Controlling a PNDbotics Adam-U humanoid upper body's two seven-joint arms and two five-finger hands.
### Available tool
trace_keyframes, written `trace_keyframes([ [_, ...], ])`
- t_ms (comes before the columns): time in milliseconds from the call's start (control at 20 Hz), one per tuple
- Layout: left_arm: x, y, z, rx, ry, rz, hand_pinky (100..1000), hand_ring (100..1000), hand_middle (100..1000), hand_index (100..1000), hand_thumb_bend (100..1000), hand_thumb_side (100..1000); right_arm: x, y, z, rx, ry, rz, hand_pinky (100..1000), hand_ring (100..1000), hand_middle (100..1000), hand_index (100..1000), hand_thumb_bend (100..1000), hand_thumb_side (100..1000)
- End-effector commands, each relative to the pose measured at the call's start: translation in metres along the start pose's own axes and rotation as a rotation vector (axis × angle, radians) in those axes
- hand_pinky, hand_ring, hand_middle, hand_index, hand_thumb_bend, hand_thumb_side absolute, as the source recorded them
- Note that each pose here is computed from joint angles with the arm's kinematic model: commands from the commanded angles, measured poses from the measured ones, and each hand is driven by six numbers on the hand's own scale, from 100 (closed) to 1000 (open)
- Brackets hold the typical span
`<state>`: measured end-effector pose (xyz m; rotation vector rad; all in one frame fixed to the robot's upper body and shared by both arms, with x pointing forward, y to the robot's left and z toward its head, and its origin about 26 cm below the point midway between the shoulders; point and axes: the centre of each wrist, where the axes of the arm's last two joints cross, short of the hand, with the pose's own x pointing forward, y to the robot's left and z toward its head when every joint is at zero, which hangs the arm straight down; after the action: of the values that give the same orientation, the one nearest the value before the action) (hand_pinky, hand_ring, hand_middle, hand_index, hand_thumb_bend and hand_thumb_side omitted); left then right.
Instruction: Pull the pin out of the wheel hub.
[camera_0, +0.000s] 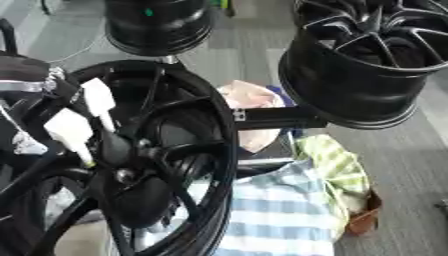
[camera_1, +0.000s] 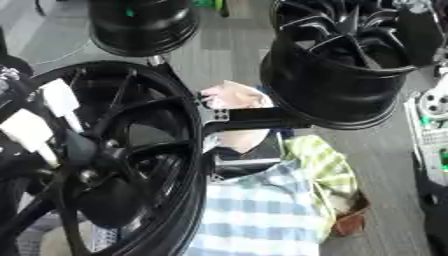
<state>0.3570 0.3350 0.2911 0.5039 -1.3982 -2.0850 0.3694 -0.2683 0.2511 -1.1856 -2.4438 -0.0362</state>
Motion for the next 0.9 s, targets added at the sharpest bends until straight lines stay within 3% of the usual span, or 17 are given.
trace_keyframes([
  [50, 0.005, 0.017, 0.014, -0.017, -0.023, -0.095, 674, 387, 147, 208, 313, 100, 0.003, -0.006, -0.009, -0.024, -0.028, 0.000, 763, 749, 683, 816, 100, 497],
  [400, 0.010, 0.028, 0.023, 0.032, -0.012, -0.098, 676, 386, 146, 213, 321, 100, 0.003, -0.006, -0.009, -0.024, -0.030, 0.003, 763, 749, 683, 817, 100, 497],
  [900, 0.011, 0.056, 0.053, 0.175, 0.034, -0.082, 668, 381, 143, 208, 314, 100, 0.002, -0.007, -0.010, -0.024, -0.032, 0.010, 764, 749, 683, 817, 100, 492],
])
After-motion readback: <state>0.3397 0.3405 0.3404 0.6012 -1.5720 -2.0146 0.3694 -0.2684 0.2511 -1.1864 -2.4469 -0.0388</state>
